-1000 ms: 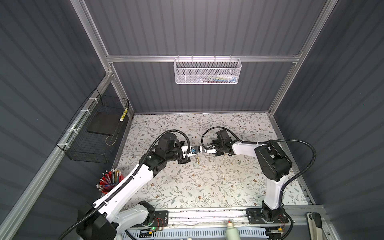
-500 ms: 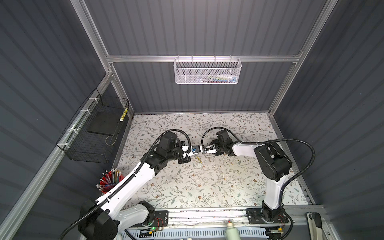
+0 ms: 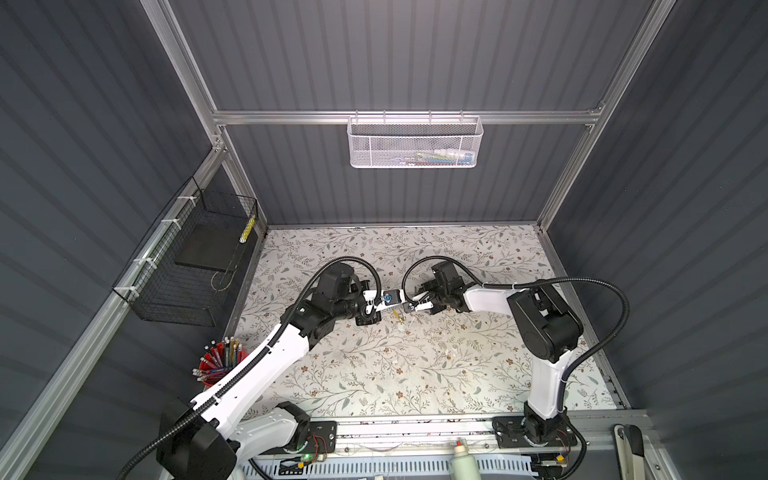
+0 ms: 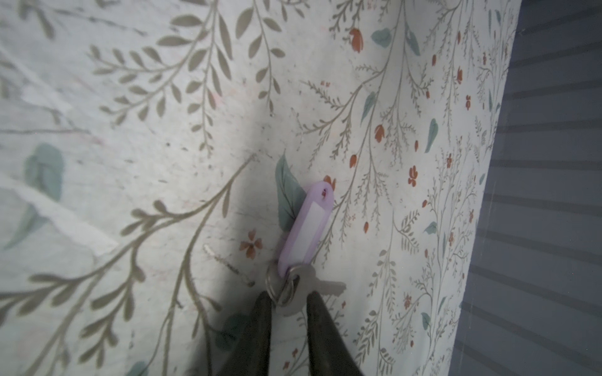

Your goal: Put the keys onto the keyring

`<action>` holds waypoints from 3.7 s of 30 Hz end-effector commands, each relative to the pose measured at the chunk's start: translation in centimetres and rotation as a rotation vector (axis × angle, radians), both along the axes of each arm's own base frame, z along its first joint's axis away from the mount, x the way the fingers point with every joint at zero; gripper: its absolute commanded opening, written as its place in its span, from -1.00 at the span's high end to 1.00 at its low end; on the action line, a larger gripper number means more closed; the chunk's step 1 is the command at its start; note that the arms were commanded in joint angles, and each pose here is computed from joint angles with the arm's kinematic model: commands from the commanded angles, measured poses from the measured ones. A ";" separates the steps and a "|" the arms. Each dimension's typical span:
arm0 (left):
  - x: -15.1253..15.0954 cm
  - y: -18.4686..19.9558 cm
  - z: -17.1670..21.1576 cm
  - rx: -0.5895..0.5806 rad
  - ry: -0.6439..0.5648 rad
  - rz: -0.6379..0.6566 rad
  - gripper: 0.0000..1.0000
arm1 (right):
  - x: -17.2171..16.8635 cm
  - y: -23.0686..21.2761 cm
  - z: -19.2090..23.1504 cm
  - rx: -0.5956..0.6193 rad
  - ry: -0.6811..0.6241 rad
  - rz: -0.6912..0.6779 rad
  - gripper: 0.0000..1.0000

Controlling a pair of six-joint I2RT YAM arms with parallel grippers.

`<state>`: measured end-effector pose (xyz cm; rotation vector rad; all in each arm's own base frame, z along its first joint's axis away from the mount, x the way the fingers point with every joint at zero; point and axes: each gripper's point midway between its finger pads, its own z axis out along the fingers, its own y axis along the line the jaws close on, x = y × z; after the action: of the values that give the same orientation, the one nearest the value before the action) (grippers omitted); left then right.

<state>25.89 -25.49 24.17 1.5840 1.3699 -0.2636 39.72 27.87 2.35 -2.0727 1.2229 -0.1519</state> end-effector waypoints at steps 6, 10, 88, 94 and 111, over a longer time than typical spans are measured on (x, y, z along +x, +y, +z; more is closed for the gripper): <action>0.3 -0.2 1.4 -0.012 -0.027 -0.011 1.00 | -0.9 0.1 -2.4 -0.029 0.057 -0.013 0.69; 0.4 -0.3 1.3 -0.012 -0.022 -0.014 1.00 | -0.8 0.2 -2.0 -0.007 0.050 -0.033 0.81; -6.5 -7.8 2.3 0.020 0.040 -0.444 1.00 | -18.9 -2.1 23.9 0.527 0.115 0.038 1.00; -6.6 -7.9 2.3 0.024 0.049 -0.448 1.00 | -19.0 -2.1 24.4 0.541 0.100 0.044 1.00; -6.4 -8.2 2.3 0.028 0.073 -0.444 1.00 | -19.5 -1.8 23.8 0.490 0.096 0.072 1.00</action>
<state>19.78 -33.29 25.12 1.9120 1.1015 -0.5525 20.34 25.87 25.47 -1.6941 1.1260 0.2698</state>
